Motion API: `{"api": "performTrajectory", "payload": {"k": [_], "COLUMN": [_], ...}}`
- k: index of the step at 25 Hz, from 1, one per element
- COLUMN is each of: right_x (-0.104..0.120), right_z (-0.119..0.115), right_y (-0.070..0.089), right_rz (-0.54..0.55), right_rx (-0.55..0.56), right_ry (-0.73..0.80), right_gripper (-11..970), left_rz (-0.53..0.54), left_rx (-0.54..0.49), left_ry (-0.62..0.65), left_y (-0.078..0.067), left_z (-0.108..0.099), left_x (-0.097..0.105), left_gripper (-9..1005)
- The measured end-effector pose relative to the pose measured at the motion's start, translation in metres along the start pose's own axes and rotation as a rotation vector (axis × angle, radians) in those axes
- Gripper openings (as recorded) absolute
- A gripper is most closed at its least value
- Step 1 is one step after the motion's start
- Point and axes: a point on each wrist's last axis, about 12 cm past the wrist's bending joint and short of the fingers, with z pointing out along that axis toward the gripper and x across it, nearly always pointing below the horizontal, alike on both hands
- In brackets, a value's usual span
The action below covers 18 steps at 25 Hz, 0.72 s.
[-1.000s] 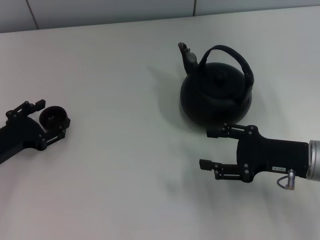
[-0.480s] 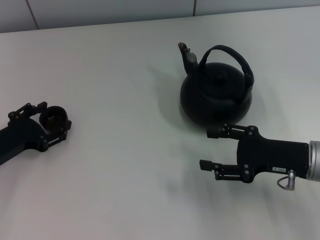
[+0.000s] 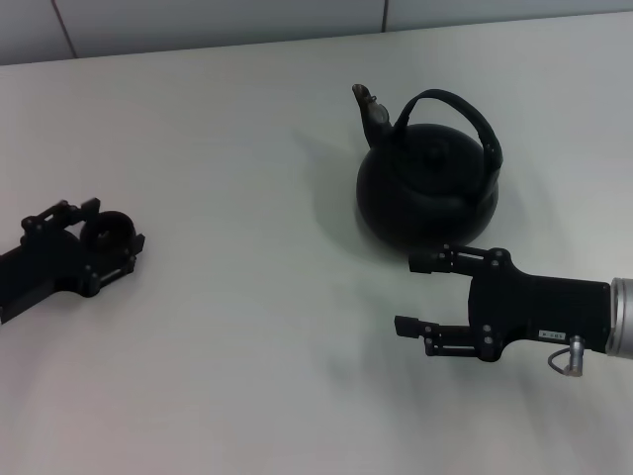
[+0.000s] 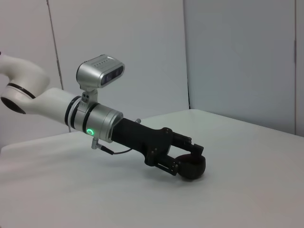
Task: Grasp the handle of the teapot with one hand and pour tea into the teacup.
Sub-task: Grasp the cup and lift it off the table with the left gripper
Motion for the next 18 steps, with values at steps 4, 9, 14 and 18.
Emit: {"api": "performTrajectory", "payload": {"k": [4,9,14,18], "right_x": [0.000,0.000,0.000,0.000], "right_z": [0.000,0.000,0.000,0.000], "right_y": [0.000,0.000,0.000,0.001], "right_rz": [0.000,0.006,0.010,0.011], "right_rx": [0.000,0.000,-0.001,-0.005], "right_ry": [0.000,0.000,-0.001,-0.005], "right_gripper": [769,769,769,769], "left_rz": [0.009,0.013,0.008,0.034], "left_rx": [0.012,0.007,0.010,0.066], "left_ry": [0.016,0.022,0.012,-0.027], "left_y": [0.000,0.001,0.000,-0.009], "left_z": [0.003,0.004,0.005,0.020], "left_x": [-0.001,-0.002,-0.005,-0.020], "left_gripper": [691,686,692,696]}}
